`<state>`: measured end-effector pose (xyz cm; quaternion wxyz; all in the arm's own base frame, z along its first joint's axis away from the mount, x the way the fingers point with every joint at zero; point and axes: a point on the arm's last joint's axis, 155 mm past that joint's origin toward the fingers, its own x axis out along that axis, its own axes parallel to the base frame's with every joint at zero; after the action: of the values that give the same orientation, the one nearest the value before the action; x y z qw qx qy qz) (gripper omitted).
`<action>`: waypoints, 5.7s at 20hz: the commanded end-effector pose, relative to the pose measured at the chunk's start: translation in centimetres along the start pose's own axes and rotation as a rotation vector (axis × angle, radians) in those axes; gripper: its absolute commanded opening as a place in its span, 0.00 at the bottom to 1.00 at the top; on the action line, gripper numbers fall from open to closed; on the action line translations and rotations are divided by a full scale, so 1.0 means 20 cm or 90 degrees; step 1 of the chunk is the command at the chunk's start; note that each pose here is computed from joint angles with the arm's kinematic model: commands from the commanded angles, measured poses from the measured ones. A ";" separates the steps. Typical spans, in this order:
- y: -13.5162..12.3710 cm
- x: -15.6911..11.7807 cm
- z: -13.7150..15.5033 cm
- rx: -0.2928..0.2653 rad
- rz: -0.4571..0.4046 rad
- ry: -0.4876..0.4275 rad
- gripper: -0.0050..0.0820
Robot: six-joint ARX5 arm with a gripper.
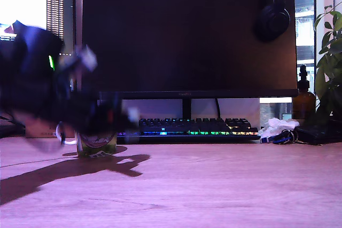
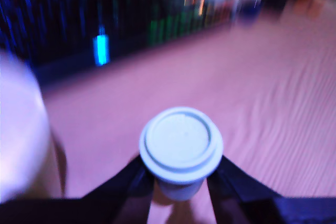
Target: Pick up the coffee capsules on the table and drop them inside the coffee cup
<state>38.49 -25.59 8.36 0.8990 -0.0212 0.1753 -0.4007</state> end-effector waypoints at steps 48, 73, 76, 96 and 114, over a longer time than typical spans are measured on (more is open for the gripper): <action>0.37 -0.29 0.34 0.025 0.130 -0.071 0.67; -0.04 -0.43 0.29 -0.021 -0.032 0.028 0.03; -0.05 -0.45 0.28 -0.010 -0.034 0.035 0.03; -0.33 -0.73 0.16 -0.029 -0.190 0.017 0.03; -0.77 -0.64 0.00 0.026 -0.280 0.047 0.03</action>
<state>20.28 -26.88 16.35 0.7863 -0.0252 0.1772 -0.5913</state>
